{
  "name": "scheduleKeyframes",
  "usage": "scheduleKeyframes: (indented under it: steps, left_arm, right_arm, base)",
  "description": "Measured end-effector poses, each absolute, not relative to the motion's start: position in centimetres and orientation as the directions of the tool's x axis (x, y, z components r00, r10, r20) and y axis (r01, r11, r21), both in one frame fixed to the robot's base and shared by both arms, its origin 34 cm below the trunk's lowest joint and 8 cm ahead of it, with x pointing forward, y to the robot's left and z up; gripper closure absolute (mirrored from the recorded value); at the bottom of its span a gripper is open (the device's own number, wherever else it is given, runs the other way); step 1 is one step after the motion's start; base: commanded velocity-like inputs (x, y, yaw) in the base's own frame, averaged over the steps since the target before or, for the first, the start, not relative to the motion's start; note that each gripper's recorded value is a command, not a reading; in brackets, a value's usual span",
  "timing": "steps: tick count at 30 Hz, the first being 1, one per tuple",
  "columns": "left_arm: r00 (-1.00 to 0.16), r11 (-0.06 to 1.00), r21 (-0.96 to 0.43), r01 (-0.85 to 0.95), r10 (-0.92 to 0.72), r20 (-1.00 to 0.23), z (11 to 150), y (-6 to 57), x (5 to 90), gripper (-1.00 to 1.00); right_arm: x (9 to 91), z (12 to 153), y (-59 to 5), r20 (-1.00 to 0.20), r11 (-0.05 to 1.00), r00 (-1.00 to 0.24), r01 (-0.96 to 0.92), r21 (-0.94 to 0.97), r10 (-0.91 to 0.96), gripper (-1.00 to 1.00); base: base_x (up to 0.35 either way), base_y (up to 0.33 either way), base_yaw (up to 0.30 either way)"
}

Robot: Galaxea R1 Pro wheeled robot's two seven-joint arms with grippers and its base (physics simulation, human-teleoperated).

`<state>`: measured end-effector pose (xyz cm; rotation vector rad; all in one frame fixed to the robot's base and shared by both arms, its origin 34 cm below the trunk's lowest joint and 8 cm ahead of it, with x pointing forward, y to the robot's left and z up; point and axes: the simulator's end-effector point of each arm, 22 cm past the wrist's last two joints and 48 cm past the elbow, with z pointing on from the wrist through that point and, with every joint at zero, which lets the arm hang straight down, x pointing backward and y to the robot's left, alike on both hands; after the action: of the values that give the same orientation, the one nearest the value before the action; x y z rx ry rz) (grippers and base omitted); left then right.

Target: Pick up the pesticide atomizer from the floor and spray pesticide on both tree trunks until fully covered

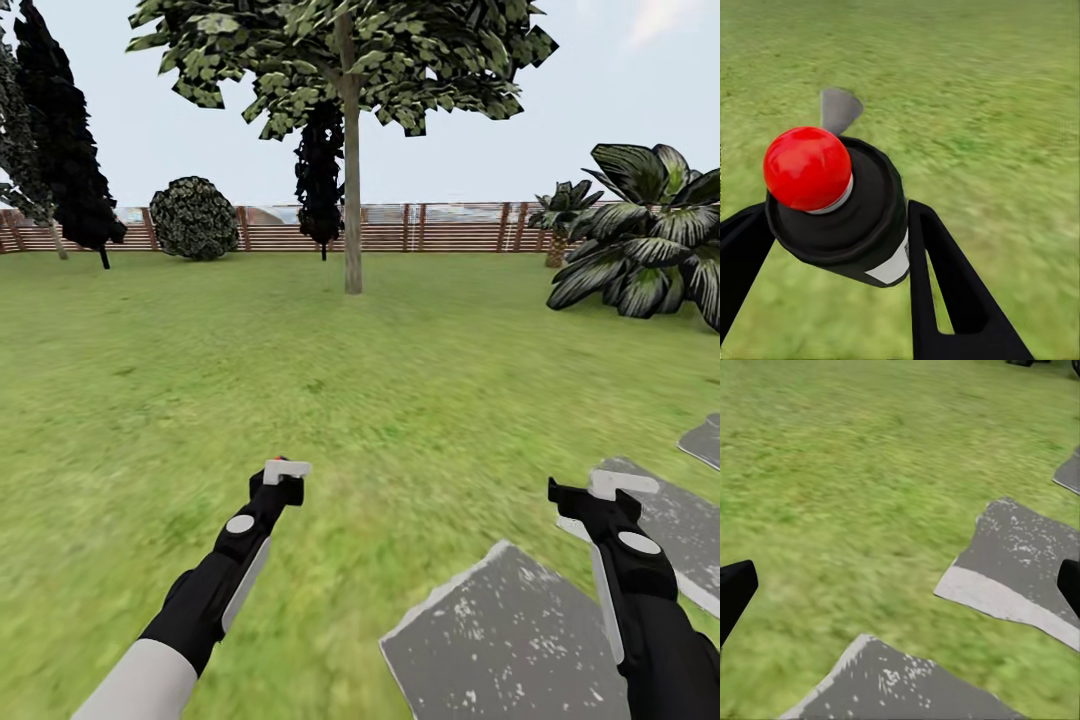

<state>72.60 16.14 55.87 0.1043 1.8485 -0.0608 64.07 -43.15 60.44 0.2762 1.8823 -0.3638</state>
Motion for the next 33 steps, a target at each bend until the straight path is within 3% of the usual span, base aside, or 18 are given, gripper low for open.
scheduleKeyframes:
  steps: [6, 13, 22, 33]
  left_arm:
    - [-0.434, 0.993, 0.072, 0.092, 0.106, -0.895, 52.0, 18.7, 71.4, 1.0]
    - [-0.489, 0.989, 0.114, 0.095, 0.146, -0.86, 50.8, 19.6, 70.8, 1.0]
    - [-0.493, 0.988, 0.114, 0.104, 0.151, -0.857, 50.8, 19.1, 70.7, 1.0]
    - [-0.387, 0.986, 0.053, 0.157, 0.111, -0.915, 56.4, 15.4, 71.6, 1.0]
  right_arm:
    - [64.1, 60.4, -43.1, -0.944, 0.924, -0.331, 0.364, -0.116, 0.012, -1.0]
    - [64.1, 60.4, -42.9, -0.944, 0.925, -0.33, 0.362, -0.113, 0.014, -1.0]
    - [64.1, 60.5, -43.1, -0.944, 0.924, -0.33, 0.364, -0.116, 0.012, -1.0]
    - [64.1, 60.5, -43.1, -0.944, 0.924, -0.33, 0.364, -0.116, 0.011, -1.0]
  base:
    - [0.337, 0.0, 0.0]
    - [0.337, 0.0, 0.0]
    - [0.337, 0.0, 0.0]
    - [0.337, 0.0, 0.0]
